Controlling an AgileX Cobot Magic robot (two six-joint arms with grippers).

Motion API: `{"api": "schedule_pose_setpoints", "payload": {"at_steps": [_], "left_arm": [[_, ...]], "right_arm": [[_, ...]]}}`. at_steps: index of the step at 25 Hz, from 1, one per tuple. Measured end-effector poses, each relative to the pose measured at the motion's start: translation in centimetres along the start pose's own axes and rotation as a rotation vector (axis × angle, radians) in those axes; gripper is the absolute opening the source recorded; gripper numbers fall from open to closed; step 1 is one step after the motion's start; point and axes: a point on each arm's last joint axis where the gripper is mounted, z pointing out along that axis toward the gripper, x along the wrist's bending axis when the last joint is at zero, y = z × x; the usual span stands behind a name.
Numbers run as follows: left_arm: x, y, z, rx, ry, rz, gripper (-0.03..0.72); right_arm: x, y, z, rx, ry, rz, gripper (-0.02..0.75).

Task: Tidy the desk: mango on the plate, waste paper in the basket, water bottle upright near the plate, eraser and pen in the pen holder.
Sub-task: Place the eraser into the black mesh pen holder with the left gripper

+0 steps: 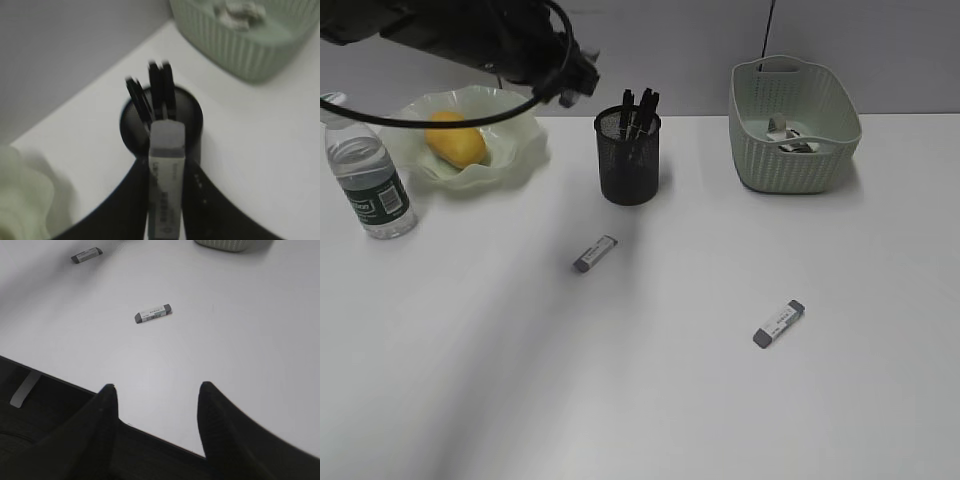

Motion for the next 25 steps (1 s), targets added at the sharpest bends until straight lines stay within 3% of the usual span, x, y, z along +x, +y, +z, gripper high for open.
{"api": "schedule_pose_setpoints", "payload": {"at_steps": [4,6,17,25], "left_arm": [[0.7,1.2,1.5,-0.126,0.045,-0.191,0.157],[0.8,1.2,2.8,-0.146,0.055,-0.240,0.157],[0.1,0.8,8.6,-0.148,0.044,-0.292,0.157],[0.1,-0.9,10.4,-0.110,0.047,-0.311,0.176]], "right_arm": [[0.0,0.0,0.0,0.000,0.000,0.000,0.415],[0.0,0.0,0.0,0.000,0.000,0.000,0.415],[0.0,0.0,0.0,0.000,0.000,0.000,0.415],[0.0,0.0,0.0,0.000,0.000,0.000,0.415]]}}
